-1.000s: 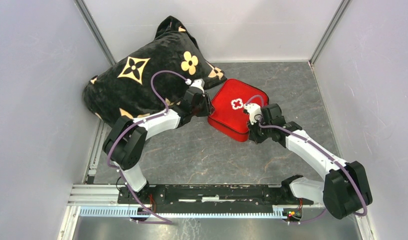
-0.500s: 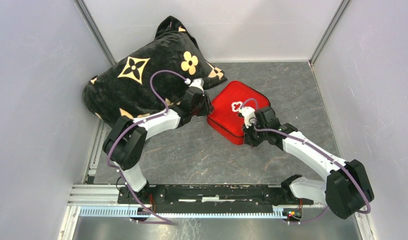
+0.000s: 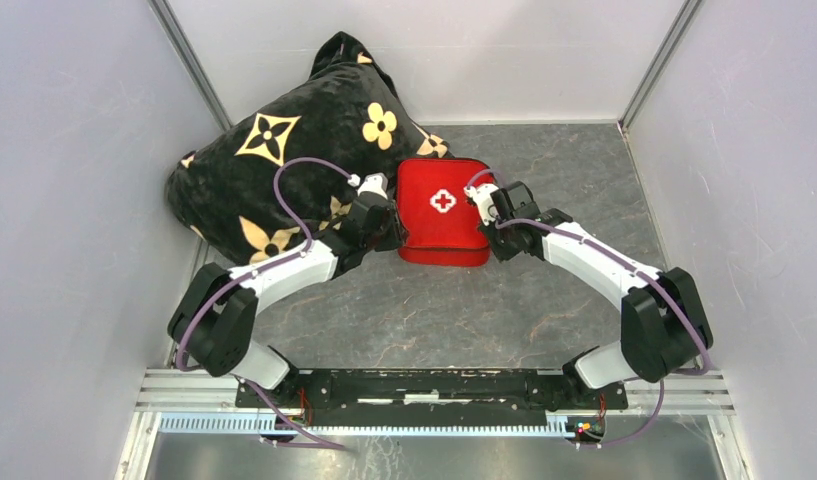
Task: Organize the medicine kit
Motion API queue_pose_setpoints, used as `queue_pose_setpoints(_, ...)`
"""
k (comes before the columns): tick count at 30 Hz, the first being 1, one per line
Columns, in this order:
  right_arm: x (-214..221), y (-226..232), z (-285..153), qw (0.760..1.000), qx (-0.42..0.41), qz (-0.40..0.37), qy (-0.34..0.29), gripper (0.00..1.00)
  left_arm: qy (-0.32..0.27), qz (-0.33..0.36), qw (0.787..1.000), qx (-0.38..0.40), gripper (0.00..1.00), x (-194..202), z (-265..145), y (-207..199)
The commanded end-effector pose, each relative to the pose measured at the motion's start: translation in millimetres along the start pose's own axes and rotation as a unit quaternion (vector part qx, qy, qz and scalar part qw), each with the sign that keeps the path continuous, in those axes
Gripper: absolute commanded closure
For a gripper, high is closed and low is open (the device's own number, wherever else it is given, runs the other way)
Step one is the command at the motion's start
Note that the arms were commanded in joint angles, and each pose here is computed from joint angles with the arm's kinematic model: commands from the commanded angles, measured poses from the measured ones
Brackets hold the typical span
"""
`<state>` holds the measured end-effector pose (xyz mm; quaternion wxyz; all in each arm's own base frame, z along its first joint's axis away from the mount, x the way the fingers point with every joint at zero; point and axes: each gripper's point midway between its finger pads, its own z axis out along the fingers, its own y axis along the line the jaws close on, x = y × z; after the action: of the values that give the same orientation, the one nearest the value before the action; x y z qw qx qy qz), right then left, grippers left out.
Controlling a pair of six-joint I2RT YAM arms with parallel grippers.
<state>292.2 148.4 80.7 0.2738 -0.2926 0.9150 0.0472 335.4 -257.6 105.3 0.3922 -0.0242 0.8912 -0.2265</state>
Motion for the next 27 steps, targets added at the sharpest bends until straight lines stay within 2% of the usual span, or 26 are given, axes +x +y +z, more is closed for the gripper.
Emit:
queue_pose_setpoints(1, -65.1, 1.2, -8.4, 0.994, -0.01, -0.05, -0.099, 1.0, 0.019, -0.006, 1.0, 0.019, 0.95, 14.0, -21.8, -14.7)
queue_pose_setpoints(2, -61.4, 2.1, -7.8, 0.994, -0.013, -0.053, -0.097, 1.0, 0.017, -0.005, 1.0, 0.013, 0.93, 12.6, -22.1, -13.1)
queue_pose_setpoints(7, -43.3, 8.6, -6.2, 0.994, -0.03, -0.067, -0.077, 1.0, 0.006, 0.003, 1.0, 0.005, 0.67, 4.0, -19.1, -13.7)
queue_pose_setpoints(11, -32.5, 11.2, -6.2, 0.995, -0.038, -0.069, -0.061, 1.0, 0.004, 0.005, 1.0, 0.012, 0.49, 0.9, -13.6, -18.7)
queue_pose_setpoints(14, -26.2, 16.7, -5.6, 0.994, -0.052, -0.07, -0.059, 1.0, 0.004, 0.007, 1.0, 0.011, 0.44, -0.1, -9.4, -19.2)
queue_pose_setpoints(17, -21.3, 18.6, -4.3, 0.994, -0.055, -0.071, -0.056, 1.0, 0.002, 0.005, 1.0, 0.004, 0.33, -2.0, -7.6, -17.0)
queue_pose_setpoints(20, -18.5, 19.1, -2.0, 0.994, -0.057, -0.071, -0.053, 1.0, -0.005, -0.004, 1.0, -0.006, 0.29, -7.5, -7.6, -10.4)
queue_pose_setpoints(27, -17.3, 18.6, 0.1, 0.995, -0.055, -0.066, -0.05, 1.0, -0.008, -0.033, 0.999, -0.028, 0.31, -16.6, -2.9, 12.0)
